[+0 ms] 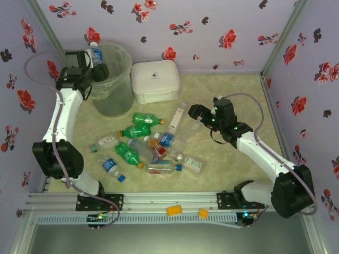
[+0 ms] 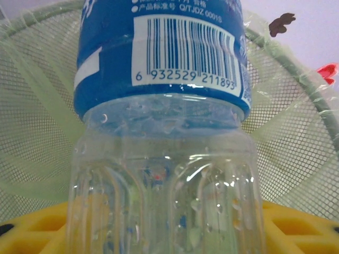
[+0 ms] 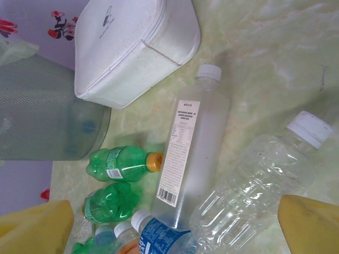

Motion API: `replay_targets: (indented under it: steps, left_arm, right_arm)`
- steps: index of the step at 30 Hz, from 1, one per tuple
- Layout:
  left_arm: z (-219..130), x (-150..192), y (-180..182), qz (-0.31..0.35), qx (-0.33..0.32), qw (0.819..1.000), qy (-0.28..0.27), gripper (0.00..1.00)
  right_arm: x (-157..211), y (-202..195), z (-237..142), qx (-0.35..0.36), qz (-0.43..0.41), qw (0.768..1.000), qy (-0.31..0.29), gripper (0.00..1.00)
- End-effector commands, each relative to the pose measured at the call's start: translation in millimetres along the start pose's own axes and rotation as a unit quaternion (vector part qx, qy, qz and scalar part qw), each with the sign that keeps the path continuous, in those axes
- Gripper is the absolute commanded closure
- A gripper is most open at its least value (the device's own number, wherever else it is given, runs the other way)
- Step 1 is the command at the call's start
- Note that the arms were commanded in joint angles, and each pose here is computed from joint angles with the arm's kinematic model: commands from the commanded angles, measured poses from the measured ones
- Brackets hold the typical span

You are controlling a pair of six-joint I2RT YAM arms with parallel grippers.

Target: Put the plastic bottles in the bin

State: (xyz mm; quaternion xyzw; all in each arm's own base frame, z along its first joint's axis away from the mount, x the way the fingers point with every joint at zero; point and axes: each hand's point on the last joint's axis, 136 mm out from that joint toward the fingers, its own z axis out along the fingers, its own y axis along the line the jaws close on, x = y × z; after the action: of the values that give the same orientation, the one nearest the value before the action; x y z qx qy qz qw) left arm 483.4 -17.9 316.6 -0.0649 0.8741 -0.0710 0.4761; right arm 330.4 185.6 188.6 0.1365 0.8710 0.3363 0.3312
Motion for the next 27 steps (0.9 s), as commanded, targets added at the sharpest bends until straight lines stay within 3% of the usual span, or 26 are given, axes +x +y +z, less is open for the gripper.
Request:
replay_targets:
  steps: [1,7,15,27]
  left_arm:
    - [0.2,-3.9,3.1,-0.002,-0.006,1.0,0.004,0.49]
    - [-4.0,-8.7,1.1,-0.011,-0.003,1.0,-0.002,0.23]
    - [-26.9,-29.4,-14.6,-0.018,0.029,0.998,-0.043,0.01]
    - [-113.4,-44.4,-78.4,0.023,0.113,0.983,-0.145,0.0]
  right_arm:
    - [-4.6,-4.7,-7.8,0.009,-0.013,1.0,-0.014,0.0]
    - [-6.4,-7.4,-10.6,0.012,-0.014,1.0,-0.02,0.0]
    - [-7.2,-11.7,-7.7,0.018,-0.01,1.0,-0.021,0.0]
    - [-4.8,-19.4,5.8,0.041,-0.006,0.999,-0.004,0.0]
